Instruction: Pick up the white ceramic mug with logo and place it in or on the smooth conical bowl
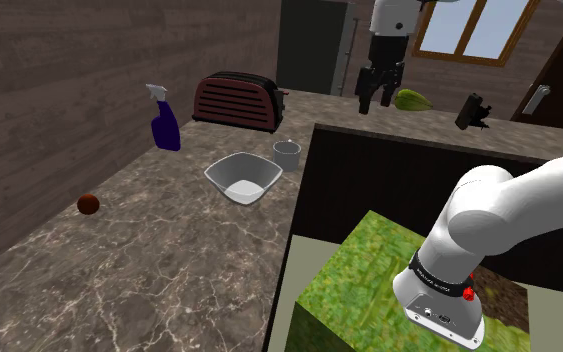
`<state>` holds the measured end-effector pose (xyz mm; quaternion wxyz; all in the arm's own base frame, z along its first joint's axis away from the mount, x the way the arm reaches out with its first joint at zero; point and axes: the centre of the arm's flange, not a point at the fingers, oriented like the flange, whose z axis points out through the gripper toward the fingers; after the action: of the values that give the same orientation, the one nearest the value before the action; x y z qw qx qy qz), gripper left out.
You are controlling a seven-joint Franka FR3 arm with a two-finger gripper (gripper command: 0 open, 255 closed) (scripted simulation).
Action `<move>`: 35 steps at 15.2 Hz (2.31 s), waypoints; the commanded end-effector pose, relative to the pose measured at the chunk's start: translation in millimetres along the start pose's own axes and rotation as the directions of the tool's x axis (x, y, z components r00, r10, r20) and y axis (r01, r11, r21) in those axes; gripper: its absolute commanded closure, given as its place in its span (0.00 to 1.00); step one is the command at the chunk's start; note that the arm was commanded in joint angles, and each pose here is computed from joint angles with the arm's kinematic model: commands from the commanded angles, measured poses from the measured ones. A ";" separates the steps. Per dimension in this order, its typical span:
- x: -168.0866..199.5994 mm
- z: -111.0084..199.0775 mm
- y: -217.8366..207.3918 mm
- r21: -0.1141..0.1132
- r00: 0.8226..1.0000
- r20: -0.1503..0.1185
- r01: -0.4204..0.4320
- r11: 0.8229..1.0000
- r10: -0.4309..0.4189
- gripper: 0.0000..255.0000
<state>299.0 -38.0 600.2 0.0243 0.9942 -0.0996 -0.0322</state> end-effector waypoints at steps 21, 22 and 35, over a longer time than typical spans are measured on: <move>221.0 137.0 -55.3 0.012 0.997 0.019 -0.072 0.997 0.072 0.00; 232.1 143.9 -57.6 0.013 0.997 0.020 -0.076 0.997 0.076 0.00; 303.9 221.2 -73.0 0.016 0.995 0.026 -0.100 0.995 0.099 0.00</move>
<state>595.5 -37.5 363.7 0.0158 0.9877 -0.1495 -0.0429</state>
